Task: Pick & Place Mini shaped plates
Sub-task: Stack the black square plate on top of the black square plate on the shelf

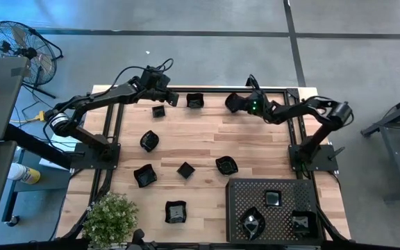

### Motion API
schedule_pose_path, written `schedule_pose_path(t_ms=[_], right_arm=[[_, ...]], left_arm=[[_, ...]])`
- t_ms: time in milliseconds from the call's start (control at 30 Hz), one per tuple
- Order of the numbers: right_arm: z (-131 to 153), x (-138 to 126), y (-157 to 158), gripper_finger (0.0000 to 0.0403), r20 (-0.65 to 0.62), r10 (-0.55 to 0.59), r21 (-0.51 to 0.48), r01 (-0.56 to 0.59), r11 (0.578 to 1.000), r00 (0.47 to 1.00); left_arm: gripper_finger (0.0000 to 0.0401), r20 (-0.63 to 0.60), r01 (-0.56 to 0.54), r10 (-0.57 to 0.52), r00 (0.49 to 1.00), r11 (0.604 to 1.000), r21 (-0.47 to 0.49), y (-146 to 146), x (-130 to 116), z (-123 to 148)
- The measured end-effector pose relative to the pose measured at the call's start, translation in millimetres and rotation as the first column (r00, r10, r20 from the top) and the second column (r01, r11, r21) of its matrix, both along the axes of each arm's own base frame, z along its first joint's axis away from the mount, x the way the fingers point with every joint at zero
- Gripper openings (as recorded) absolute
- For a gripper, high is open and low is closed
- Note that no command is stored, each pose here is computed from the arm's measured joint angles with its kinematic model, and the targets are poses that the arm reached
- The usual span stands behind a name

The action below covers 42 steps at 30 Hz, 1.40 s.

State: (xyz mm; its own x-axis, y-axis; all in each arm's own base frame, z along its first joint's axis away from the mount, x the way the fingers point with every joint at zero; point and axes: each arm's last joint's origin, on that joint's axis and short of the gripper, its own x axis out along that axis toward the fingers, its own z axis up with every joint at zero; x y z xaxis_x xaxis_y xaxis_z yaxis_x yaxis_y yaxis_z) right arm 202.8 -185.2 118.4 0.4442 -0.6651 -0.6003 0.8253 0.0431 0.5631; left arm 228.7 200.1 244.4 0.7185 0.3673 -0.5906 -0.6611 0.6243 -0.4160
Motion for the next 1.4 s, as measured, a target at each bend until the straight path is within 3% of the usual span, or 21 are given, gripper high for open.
schedule_pose_path(t_ms=[300, 467, 600, 967, 1200, 1400], right_arm=[[35.5, -14.5, 7.6, 0.0002, -0.187, -0.143, -0.219, 0.101, 0.970, 0.972], [36.7, -28.1, 11.7, 0.0002, -0.338, -0.269, -0.258, 0.186, 0.948, 0.902], [39.1, -30.0, 11.8, 0.0001, -0.366, -0.304, -0.292, 0.202, 0.935, 0.880], [38.7, -29.8, 11.7, 0.0001, -0.368, -0.278, -0.278, 0.181, 0.943, 0.887], [37.1, -29.7, 14.7, 0.0001, -0.295, -0.214, -0.175, 0.167, 0.970, 0.931], [34.2, -26.2, 20.3, 0.0000, -0.246, -0.074, -0.054, 0.062, 0.997, 0.967]], left_arm=[[0.0005, -0.005, 0.009, -0.009, 1.000, 1.000, 0.010, 0.1, 0.0, -0.1], [0.0005, -0.005, 0.008, -0.008, 1.000, 1.000, 0.010, 0.1, 0.0, -0.1], [0.0005, -0.003, 0.008, -0.008, 1.000, 1.000, 0.007, 0.0, 0.1, -0.1], [0.0005, -0.003, 0.008, -0.008, 1.000, 1.000, 0.007, 0.1, 0.0, -0.1], [0.0005, -0.003, 0.009, -0.009, 1.000, 1.000, 0.007, 0.0, 0.1, -0.1], [0.0005, -0.002, 0.012, -0.012, 1.000, 1.000, 0.004, -0.1, 0.1, -0.1]])
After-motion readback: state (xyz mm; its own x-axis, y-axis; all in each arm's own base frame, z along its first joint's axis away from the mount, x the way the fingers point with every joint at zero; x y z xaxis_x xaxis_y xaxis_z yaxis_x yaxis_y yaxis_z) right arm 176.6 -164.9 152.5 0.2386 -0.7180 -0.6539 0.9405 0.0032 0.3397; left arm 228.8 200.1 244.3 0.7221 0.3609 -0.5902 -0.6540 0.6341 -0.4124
